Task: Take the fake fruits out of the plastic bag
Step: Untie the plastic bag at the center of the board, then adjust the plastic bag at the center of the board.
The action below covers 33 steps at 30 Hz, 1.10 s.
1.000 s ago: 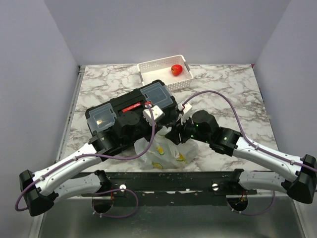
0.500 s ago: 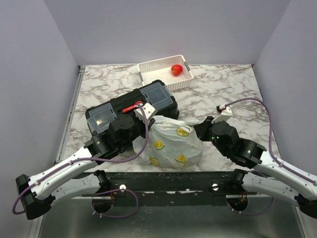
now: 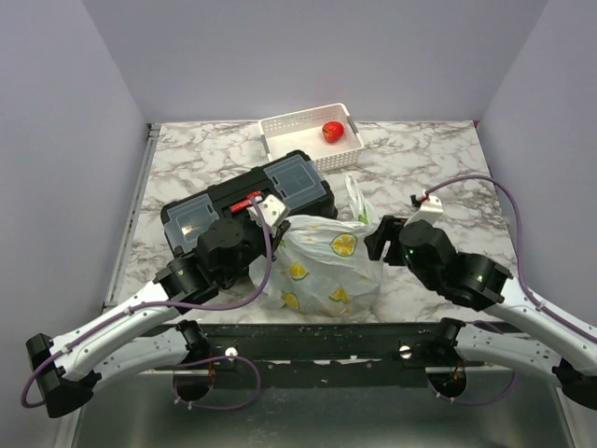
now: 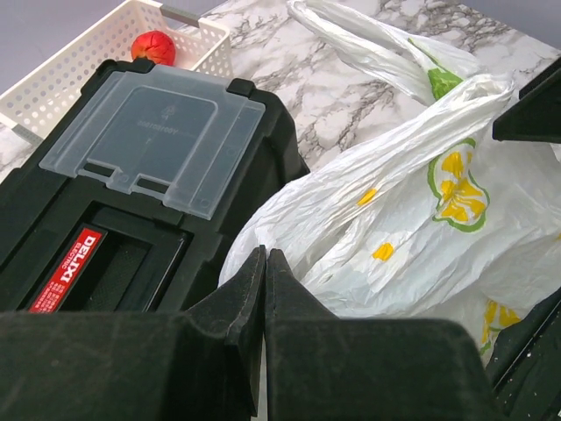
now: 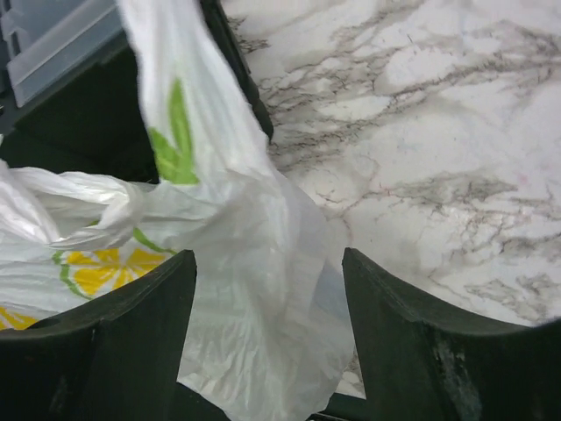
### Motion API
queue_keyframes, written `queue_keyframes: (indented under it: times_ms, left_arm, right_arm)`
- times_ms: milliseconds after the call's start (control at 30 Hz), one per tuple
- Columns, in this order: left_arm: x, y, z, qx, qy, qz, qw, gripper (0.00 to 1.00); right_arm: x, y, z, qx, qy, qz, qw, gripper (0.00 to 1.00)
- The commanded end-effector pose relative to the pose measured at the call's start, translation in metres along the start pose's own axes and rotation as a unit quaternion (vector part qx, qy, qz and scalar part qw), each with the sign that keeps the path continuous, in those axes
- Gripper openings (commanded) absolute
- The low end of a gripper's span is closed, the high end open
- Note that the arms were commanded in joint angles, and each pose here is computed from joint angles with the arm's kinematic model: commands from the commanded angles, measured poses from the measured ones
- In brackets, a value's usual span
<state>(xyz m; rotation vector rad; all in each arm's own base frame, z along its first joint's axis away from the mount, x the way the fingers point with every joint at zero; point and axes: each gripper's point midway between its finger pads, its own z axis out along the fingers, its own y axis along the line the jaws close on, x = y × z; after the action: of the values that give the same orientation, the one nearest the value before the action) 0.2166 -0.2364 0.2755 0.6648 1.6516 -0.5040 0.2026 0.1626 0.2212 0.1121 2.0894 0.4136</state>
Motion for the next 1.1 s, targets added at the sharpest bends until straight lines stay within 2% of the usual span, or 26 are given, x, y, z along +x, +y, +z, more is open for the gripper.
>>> queue_keyframes:
  times_ms: [0,67,100,233,400,600,733,800,833,900,933,967,1000,1067]
  left_arm:
    - [-0.009,-0.006,-0.003,0.02,-0.023,0.003,1.0,0.0]
    - [-0.012,-0.007,-0.005,0.023,-0.029,0.002,0.999,0.0]
    - [-0.013,-0.007,-0.006,0.024,-0.032,0.002,0.999,0.0]
    - [-0.015,-0.007,-0.009,0.026,-0.047,0.0,0.999,0.0]
    - [-0.017,-0.008,-0.011,0.029,-0.052,-0.002,0.998,0.0]
    - [-0.017,-0.009,-0.012,0.032,-0.056,-0.004,0.998,0.0]
    - [-0.017,-0.011,-0.011,0.037,-0.056,-0.006,0.998,0.0]
    - [-0.017,-0.012,-0.01,0.04,-0.054,-0.007,0.998,0.0]
    - [-0.016,-0.012,-0.01,0.041,-0.053,-0.007,0.998,0.0]
    - [-0.016,-0.013,-0.01,0.042,-0.053,-0.006,0.998,0.0]
    - [-0.016,-0.015,-0.01,0.048,-0.052,-0.006,0.997,0.07]
    - [-0.018,-0.015,-0.011,0.05,-0.051,-0.009,0.997,0.21]
    - [-0.018,-0.017,-0.011,0.053,-0.051,-0.013,0.997,0.4]
    - [-0.024,-0.023,-0.014,0.07,-0.057,-0.027,0.996,0.6]
  right_arm:
    - [-0.025,0.022,-0.007,-0.036,-0.012,-0.04,0.998,0.79]
    - [-0.045,0.01,-0.004,0.018,-0.055,-0.002,0.998,0.96]
    - [-0.053,0.004,-0.003,0.043,-0.073,0.02,0.996,1.0]
    - [-0.077,0.029,0.004,0.031,-0.094,0.035,0.995,1.0]
    - [-0.09,0.036,0.043,0.045,-0.04,0.016,0.998,0.98]
    - [-0.073,0.077,0.073,-0.088,0.022,-0.024,0.996,0.98]
    - [-0.062,0.075,0.09,-0.073,0.036,-0.034,0.996,0.97]
    - [-0.055,0.07,0.097,-0.062,0.043,-0.04,0.996,0.87]
    - [-0.052,0.068,0.099,-0.057,0.045,-0.044,0.996,0.79]
    - [-0.05,0.061,0.102,-0.046,0.042,-0.051,0.997,0.57]
    - [-0.05,0.059,0.102,-0.043,0.037,-0.056,0.997,0.42]
    - [-0.052,0.056,0.101,-0.039,0.028,-0.061,0.997,0.32]
    - [-0.053,0.052,0.101,-0.033,0.021,-0.061,0.997,0.26]
    - [-0.056,0.049,0.099,-0.028,0.011,-0.058,0.998,0.15]
